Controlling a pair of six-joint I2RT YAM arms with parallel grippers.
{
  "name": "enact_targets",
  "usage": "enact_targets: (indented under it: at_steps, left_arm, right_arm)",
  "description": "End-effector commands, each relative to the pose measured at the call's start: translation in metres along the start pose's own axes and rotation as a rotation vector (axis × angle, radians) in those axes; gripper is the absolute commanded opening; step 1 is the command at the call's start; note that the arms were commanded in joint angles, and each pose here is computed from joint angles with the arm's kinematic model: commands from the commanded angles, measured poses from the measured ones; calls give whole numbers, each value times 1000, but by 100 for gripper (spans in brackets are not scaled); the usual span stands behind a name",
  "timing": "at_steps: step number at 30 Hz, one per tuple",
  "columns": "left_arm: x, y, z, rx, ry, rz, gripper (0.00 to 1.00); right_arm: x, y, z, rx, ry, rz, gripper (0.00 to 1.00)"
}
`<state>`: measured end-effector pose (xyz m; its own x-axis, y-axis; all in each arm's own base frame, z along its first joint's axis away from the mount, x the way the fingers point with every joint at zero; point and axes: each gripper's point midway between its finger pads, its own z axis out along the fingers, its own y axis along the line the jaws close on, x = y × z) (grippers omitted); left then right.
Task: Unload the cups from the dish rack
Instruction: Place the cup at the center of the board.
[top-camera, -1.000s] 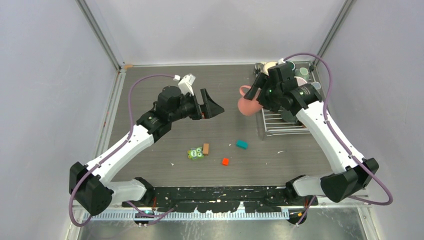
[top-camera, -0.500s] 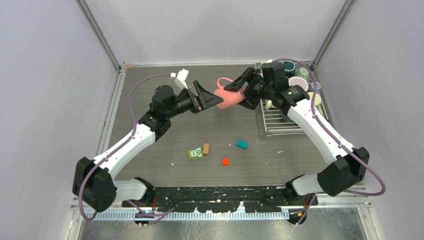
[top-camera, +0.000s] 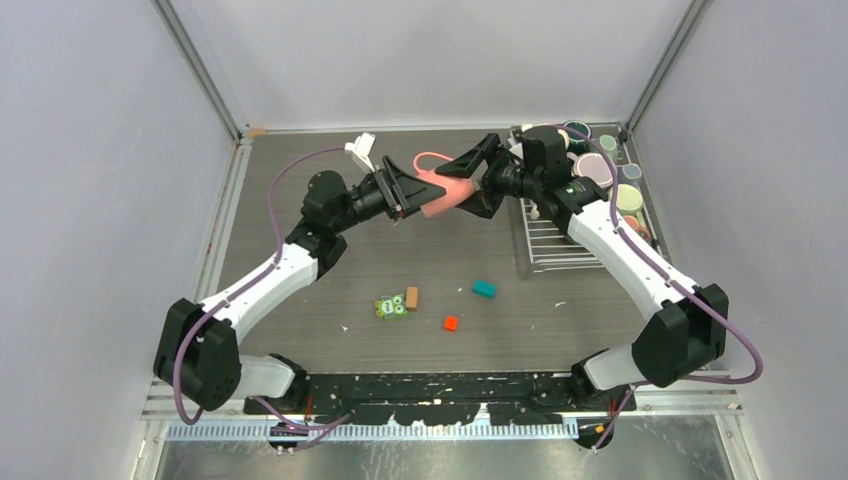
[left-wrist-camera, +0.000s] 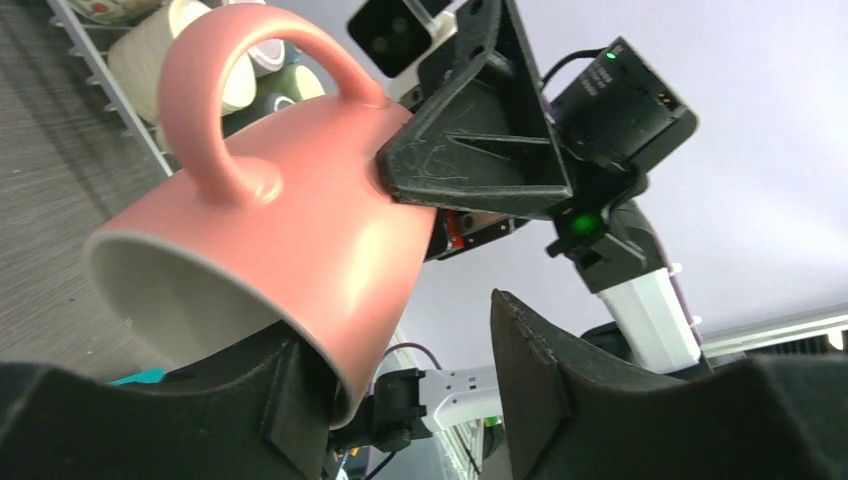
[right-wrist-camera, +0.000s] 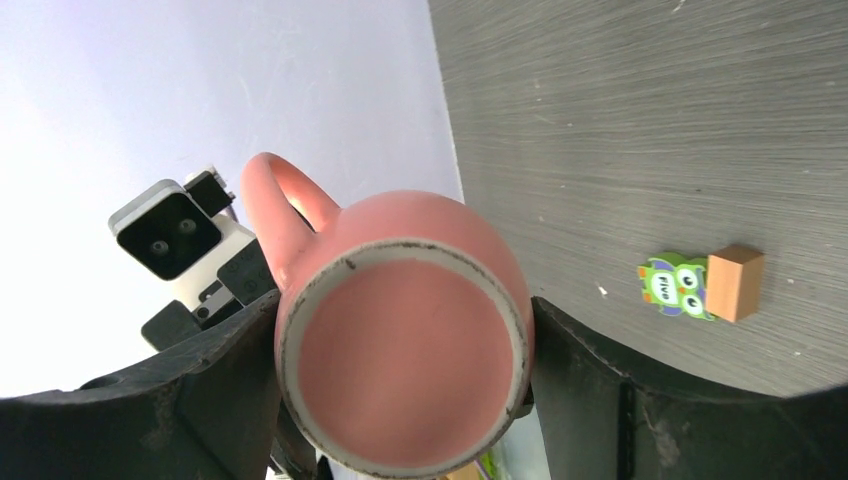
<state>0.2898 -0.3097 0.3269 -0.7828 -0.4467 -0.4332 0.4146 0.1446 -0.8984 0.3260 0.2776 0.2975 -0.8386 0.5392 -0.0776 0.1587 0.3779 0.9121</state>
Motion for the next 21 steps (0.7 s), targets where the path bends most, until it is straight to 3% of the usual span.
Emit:
enact_targets:
  at_steps: [1,5,12,14,17,18,21]
  left_arm:
    - [-4,-36,-3,142,4,34,52]
    - [-5,-41,-2,170,5,20,39]
    - [-7,-37,3,153,8,11,0]
    - [-8,-36,4,146,9,16,0]
    - [-8,-32,3,97,19,37,0]
    - [-8,-31,2,81,21,55,0]
    - [-8,-24,-2,0,26,106,0]
  right_arm:
    - [5,45,-4,-202,55,-6,27]
    - [7,44,-1,-212,72,12,27]
    - [10,40,-3,-209,74,17,29]
    - [10,37,-4,-202,69,11,41]
    - [6,26,-6,-138,28,-23,86]
    - [4,21,-8,-113,9,-52,96]
    - [-3,12,-16,-41,-55,-104,100]
